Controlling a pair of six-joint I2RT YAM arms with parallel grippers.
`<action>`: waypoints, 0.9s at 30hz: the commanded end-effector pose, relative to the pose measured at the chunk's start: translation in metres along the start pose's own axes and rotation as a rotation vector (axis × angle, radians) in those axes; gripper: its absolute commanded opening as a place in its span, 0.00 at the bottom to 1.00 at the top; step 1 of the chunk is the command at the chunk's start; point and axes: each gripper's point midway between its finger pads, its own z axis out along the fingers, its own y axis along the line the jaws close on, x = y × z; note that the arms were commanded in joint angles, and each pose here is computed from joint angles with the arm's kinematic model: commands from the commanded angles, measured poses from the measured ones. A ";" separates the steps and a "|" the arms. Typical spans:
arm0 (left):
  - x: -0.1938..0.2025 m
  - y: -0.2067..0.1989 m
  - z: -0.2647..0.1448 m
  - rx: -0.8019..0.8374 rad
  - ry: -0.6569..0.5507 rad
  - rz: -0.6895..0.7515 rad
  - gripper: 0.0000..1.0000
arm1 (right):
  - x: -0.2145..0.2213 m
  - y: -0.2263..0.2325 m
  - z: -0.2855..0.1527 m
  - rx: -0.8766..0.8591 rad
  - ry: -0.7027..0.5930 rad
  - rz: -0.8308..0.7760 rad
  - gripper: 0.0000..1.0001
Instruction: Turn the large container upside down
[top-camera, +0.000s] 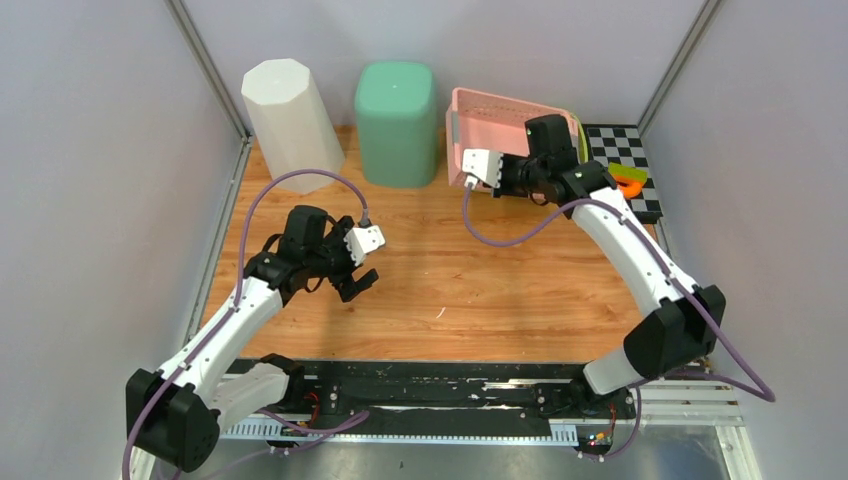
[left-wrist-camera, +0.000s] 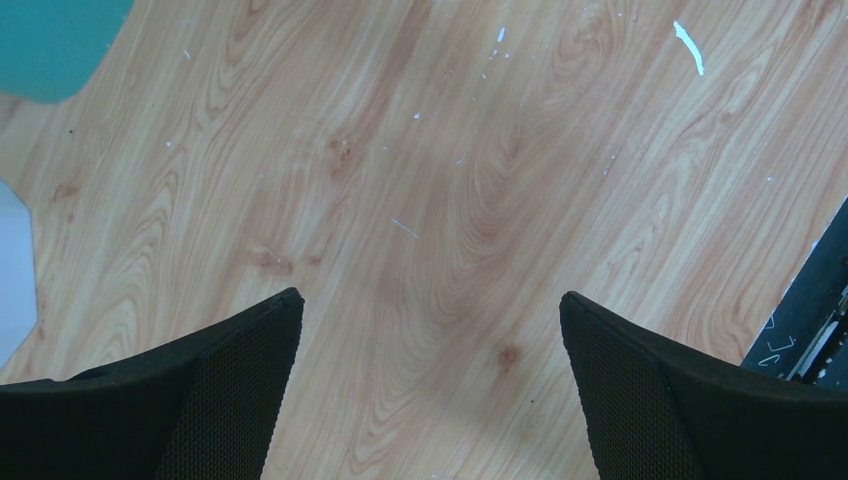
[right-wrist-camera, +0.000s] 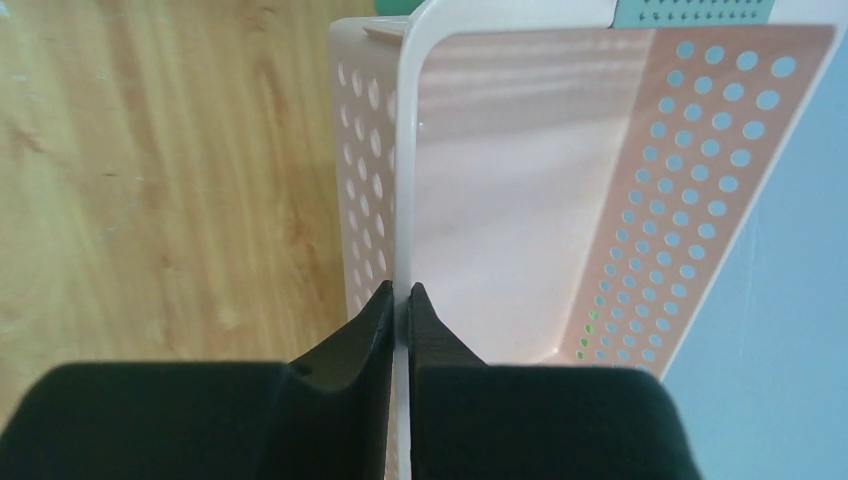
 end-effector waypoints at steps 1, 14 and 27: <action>-0.006 0.002 -0.005 -0.010 -0.027 0.009 1.00 | -0.026 0.038 -0.016 -0.070 -0.065 -0.027 0.03; -0.008 0.003 -0.008 -0.021 -0.041 0.011 1.00 | -0.055 0.119 -0.063 -0.196 -0.180 0.070 0.03; -0.008 0.001 -0.009 -0.014 -0.044 0.021 1.00 | -0.056 0.186 -0.077 -0.350 -0.224 0.180 0.03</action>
